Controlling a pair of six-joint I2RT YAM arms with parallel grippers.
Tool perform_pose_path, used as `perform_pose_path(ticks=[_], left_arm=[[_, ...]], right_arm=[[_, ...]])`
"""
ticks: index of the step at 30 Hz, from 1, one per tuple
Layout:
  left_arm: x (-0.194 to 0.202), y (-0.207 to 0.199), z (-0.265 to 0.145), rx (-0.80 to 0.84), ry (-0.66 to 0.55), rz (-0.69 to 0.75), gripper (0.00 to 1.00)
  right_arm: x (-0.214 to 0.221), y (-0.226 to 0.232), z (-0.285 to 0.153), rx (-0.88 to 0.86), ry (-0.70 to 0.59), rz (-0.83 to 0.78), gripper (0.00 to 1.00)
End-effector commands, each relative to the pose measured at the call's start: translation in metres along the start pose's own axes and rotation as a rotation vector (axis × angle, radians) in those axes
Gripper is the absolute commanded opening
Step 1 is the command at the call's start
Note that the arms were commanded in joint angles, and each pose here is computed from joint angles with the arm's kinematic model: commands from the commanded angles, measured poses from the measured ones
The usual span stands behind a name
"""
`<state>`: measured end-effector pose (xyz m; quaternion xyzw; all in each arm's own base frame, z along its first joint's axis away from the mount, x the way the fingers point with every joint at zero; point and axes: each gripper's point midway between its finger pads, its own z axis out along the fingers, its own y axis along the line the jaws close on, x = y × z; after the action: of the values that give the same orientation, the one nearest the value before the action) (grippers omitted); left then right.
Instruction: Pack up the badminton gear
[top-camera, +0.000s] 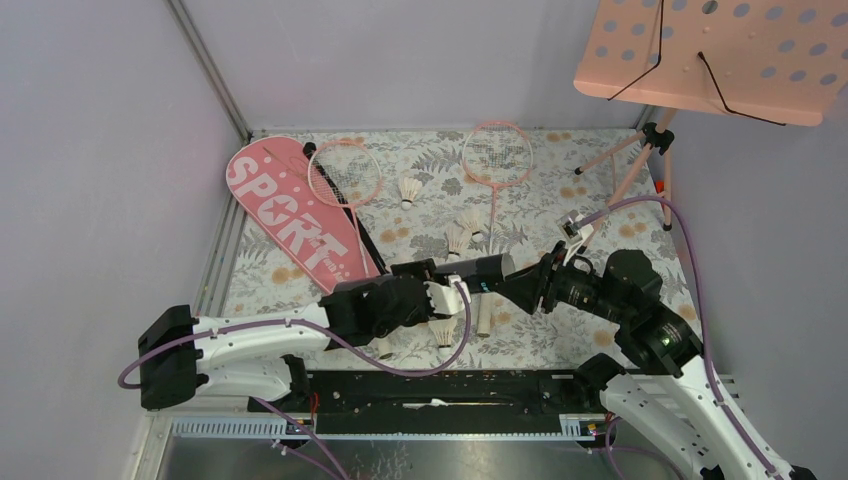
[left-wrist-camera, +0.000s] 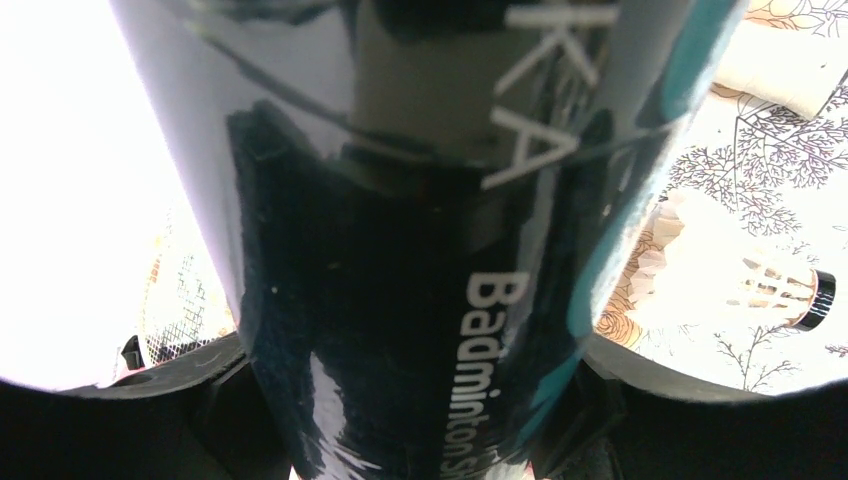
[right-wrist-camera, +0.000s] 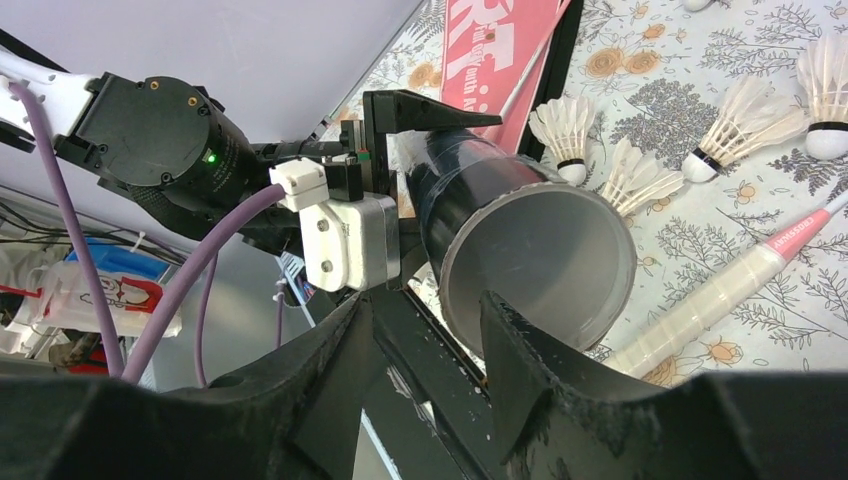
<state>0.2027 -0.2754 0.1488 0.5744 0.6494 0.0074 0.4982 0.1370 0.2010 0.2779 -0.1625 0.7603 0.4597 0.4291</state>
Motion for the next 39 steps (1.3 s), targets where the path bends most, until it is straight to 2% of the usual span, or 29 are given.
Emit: perform_pose_path(ticks=[1, 4, 8, 9, 16, 23, 26, 34, 36, 39], left_arm=[[-0.035, 0.010, -0.010, -0.019, -0.128, -0.032, 0.29], [-0.036, 0.010, -0.011, -0.018, -0.134, -0.033, 0.29], [-0.036, 0.013, -0.012, -0.029, -0.134, -0.037, 0.29], [-0.036, 0.013, -0.012, -0.030, -0.133, -0.037, 0.30], [-0.030, 0.016, -0.020, -0.052, -0.155, -0.026, 0.26], [-0.029, 0.016, -0.032, -0.061, -0.237, -0.022, 0.22], [-0.026, 0.019, -0.034, -0.076, -0.245, -0.033, 0.16], [-0.030, 0.017, -0.038, -0.061, -0.268, -0.035, 0.12], [-0.031, 0.022, -0.039, -0.083, -0.270, -0.055, 0.11], [-0.041, 0.046, -0.048, -0.186, -0.292, -0.162, 0.12]], right_arm=[[-0.014, 0.014, -0.001, -0.050, -0.027, -0.051, 0.49], [-0.011, 0.014, 0.000, -0.056, -0.017, -0.044, 0.39], [-0.010, 0.018, -0.002, -0.077, -0.005, -0.050, 0.03], [-0.009, 0.017, -0.003, -0.067, -0.004, -0.051, 0.00], [-0.012, 0.026, -0.030, -0.056, -0.046, -0.095, 0.00], [-0.020, 0.035, -0.063, -0.032, -0.130, -0.163, 0.00], [-0.023, 0.034, -0.073, 0.006, -0.142, -0.181, 0.00], [-0.020, 0.033, -0.072, 0.000, -0.136, -0.175, 0.00], [-0.023, 0.019, -0.068, 0.074, -0.145, -0.156, 0.00], [-0.025, -0.037, -0.063, 0.354, -0.161, -0.079, 0.00]])
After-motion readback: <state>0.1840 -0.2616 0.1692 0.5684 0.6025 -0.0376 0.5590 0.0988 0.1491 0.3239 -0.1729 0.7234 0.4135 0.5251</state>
